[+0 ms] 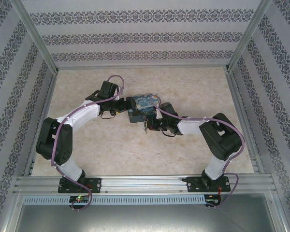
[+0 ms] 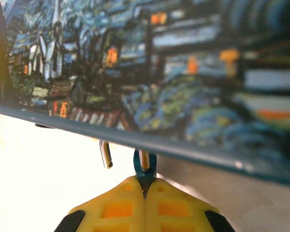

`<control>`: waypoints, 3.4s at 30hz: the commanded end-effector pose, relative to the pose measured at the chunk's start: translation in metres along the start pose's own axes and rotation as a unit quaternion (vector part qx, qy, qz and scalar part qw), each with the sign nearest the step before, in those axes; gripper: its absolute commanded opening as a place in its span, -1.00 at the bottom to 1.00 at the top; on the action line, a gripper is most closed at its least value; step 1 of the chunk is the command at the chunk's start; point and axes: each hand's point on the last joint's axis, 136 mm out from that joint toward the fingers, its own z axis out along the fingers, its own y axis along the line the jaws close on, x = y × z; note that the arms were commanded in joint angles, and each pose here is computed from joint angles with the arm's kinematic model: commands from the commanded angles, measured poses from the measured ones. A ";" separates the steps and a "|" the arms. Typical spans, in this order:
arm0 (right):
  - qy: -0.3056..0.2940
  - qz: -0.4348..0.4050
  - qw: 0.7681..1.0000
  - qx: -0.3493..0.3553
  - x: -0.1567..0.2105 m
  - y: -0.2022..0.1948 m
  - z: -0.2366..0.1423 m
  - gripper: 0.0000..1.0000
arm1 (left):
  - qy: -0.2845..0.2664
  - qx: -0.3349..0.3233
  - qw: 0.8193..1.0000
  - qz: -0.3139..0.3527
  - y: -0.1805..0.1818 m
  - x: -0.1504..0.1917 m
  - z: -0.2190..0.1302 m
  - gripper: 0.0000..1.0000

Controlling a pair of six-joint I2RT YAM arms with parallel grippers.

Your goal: Unlock the padlock with the key

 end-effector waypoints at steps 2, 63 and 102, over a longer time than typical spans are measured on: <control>-0.016 0.022 1.000 -0.006 -0.003 0.008 -0.009 -1.00 | -0.004 -0.071 0.996 0.061 0.006 0.000 -0.008 0.77; -0.131 0.278 0.951 -0.034 -0.062 -0.018 -0.024 -1.00 | 0.067 -0.204 0.967 0.137 0.049 0.058 0.050 0.71; 0.015 0.229 0.971 -0.058 0.082 0.035 -0.020 -1.00 | 0.028 -0.079 0.987 0.137 -0.038 0.027 -0.001 0.92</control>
